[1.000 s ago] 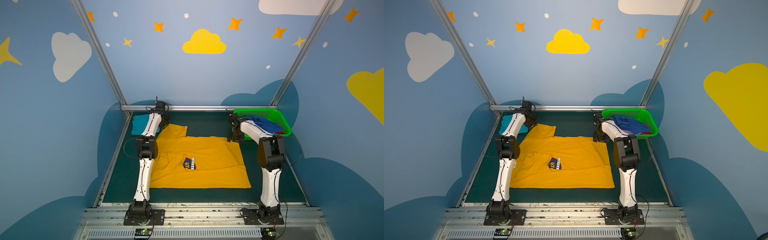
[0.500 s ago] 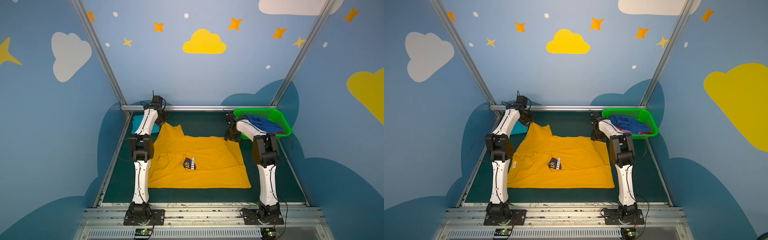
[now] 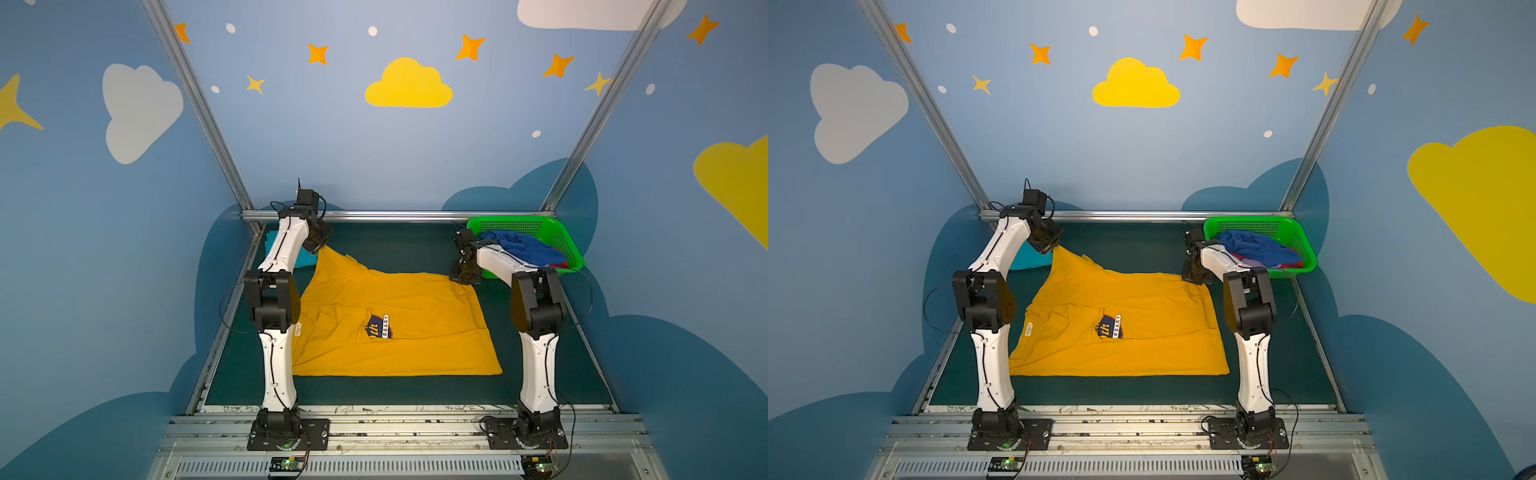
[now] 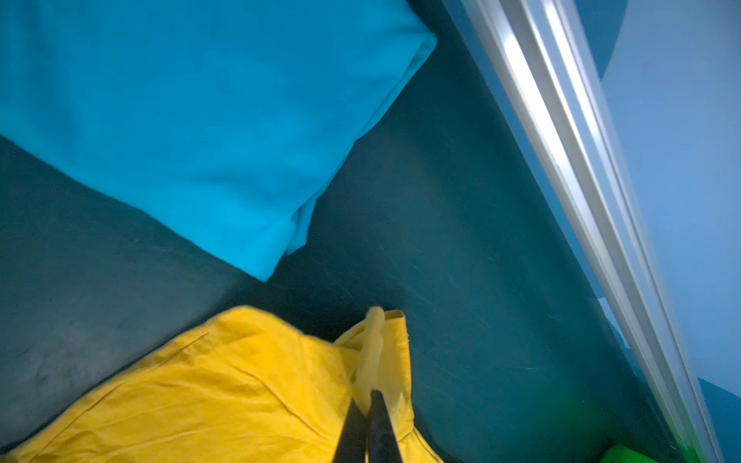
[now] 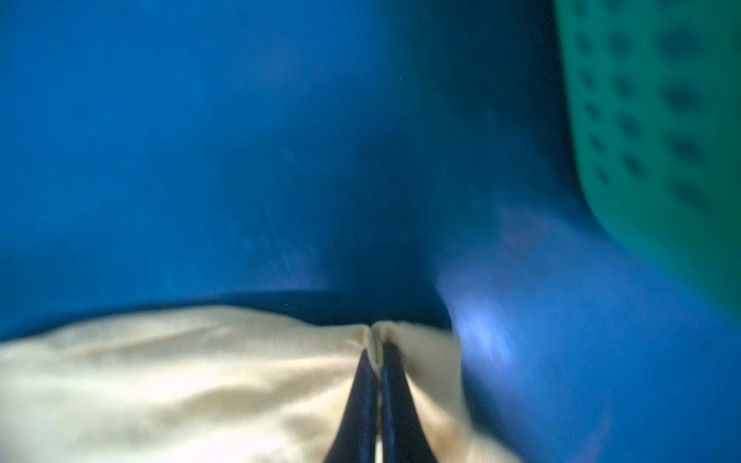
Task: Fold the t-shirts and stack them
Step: 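Pull the far edge toward the robot over the near half with both grippers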
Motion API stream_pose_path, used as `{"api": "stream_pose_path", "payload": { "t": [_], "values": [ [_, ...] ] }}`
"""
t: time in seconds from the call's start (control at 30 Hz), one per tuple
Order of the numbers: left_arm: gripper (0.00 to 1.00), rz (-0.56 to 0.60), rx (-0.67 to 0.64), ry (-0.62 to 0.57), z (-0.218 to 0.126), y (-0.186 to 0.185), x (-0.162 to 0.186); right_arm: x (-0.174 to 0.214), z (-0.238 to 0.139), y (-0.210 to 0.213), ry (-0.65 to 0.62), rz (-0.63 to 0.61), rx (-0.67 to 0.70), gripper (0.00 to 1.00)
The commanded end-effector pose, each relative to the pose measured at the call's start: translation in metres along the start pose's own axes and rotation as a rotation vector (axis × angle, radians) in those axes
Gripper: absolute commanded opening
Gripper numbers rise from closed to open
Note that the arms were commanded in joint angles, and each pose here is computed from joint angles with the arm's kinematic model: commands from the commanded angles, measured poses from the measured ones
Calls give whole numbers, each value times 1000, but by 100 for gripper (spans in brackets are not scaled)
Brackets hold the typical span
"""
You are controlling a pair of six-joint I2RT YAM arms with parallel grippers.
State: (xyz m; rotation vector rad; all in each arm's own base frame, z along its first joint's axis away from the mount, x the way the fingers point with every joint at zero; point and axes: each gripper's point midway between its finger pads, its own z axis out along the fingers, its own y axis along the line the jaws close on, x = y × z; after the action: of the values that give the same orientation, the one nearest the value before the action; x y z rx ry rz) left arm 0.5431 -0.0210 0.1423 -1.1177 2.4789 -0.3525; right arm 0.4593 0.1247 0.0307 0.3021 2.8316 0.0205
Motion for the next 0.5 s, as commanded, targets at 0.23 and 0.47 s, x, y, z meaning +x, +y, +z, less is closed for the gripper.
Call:
{"api": "stream_pose_path", "payload": {
  "t": [0.23,0.47],
  "values": [
    [4,-73,11,-52,-50,55,11,17,-66,-35,-168,78,0,0],
    [4,-103,-13,-49,-65,96,44,54,-75,-39,-169,87,-61,0]
  ]
}}
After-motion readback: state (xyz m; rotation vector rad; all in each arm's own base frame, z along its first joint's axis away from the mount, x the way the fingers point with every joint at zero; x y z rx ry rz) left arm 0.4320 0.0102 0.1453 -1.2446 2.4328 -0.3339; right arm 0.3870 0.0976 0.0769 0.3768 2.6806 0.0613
